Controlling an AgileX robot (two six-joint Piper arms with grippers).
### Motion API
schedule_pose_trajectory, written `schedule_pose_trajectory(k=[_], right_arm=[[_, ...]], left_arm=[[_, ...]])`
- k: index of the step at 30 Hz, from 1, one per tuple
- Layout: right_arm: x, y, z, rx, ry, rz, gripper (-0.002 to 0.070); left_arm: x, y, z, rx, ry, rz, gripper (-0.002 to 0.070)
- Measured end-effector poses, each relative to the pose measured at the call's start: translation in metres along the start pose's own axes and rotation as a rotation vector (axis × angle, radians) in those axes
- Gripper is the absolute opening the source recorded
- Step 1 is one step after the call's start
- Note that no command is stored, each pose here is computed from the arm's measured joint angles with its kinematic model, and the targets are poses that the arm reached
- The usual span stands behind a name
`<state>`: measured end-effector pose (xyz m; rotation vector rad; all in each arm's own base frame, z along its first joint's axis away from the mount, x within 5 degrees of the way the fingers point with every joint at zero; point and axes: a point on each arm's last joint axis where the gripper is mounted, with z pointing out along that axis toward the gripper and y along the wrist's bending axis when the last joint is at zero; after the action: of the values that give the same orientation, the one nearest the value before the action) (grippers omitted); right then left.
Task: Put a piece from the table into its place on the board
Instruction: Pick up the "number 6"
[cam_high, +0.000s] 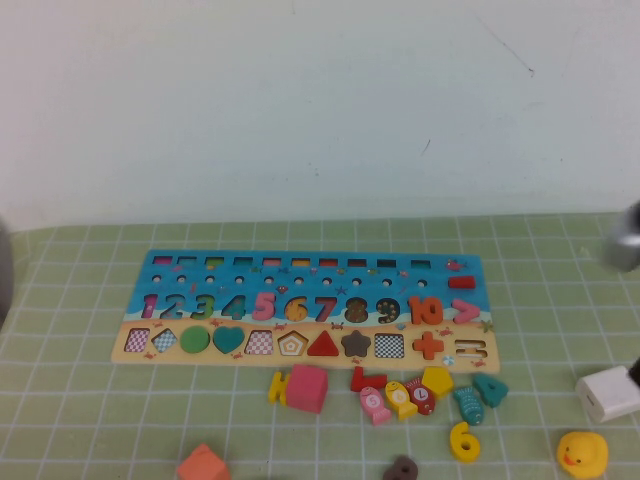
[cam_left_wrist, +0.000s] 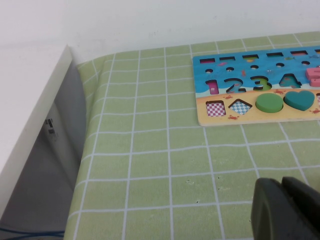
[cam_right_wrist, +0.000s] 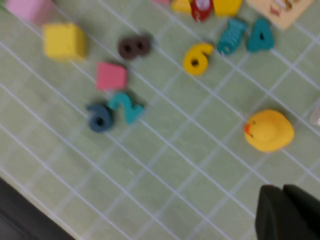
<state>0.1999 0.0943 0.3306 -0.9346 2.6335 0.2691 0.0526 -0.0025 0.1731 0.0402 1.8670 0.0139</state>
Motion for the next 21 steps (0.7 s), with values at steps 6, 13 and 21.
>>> schedule_pose_trajectory(k=[6,13,21], right_arm=[[-0.031,0.019,0.06,0.113,0.217,-0.08,0.0],[-0.042,0.027,0.125,0.048,0.343,-0.044,0.0],[-0.049,0.025,0.179,0.035,0.341,0.087,0.0125]], left_arm=[[0.0,0.0,0.0,0.0,0.0,0.0,-0.0001],[0.0,0.0,0.0,0.0,0.0,0.0,-0.0001],[0.0,0.0,0.0,0.0,0.0,0.0,-0.0001]])
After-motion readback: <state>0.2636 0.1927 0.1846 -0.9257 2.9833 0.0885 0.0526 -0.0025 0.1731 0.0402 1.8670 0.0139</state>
